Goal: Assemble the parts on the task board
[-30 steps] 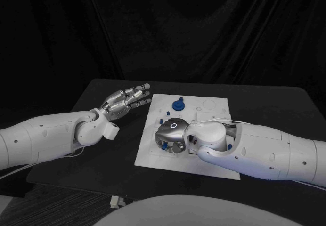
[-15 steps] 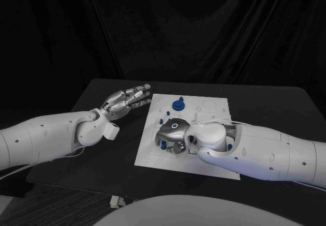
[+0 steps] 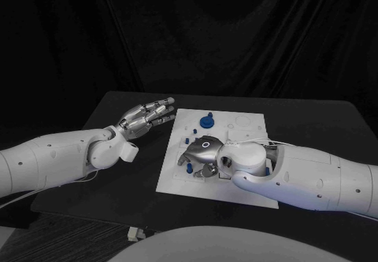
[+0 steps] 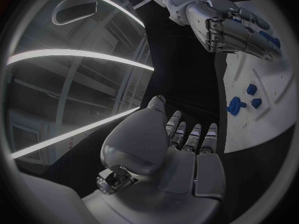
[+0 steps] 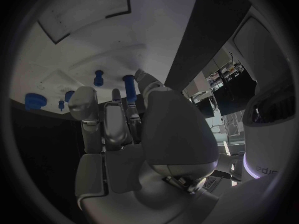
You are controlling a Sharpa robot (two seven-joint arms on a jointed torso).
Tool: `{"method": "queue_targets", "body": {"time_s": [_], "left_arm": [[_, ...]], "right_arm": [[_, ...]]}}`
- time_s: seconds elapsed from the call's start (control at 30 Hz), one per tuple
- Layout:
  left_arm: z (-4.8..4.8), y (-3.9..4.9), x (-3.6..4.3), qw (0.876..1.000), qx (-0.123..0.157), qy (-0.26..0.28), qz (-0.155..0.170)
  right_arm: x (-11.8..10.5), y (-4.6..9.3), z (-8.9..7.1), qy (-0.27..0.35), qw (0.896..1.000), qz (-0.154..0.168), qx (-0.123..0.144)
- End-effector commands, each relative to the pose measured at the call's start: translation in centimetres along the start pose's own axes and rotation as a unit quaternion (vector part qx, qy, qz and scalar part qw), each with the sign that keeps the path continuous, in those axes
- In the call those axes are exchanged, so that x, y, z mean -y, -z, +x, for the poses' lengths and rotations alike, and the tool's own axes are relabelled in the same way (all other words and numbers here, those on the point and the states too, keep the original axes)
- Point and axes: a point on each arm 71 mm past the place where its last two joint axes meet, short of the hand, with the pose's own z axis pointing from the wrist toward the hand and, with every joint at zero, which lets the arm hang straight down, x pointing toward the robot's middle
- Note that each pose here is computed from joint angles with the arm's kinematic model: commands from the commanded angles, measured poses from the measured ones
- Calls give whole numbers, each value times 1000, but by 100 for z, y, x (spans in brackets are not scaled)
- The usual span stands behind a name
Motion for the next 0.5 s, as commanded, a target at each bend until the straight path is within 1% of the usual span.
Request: {"method": "queue_targets", "body": {"time_s": [0.03,0.13,0.3,0.43,0.5], "left_arm": [[15,-2,1,1000,-5,5,5],[14,1,2,1000,-5,5,5],[9,9,4,1000,-4,5,5],[5,12,5,1000,-3,4,5],[5,13,5,1000,-2,4,5]], "right_arm": [[38,60,-110,-3,999,6,53],[117,144,-226,3,997,7,82],[290,357,-500,4,991,12,136],[473,571,-720,-29,986,34,160],[613,726,-851,-57,981,53,176]]}}
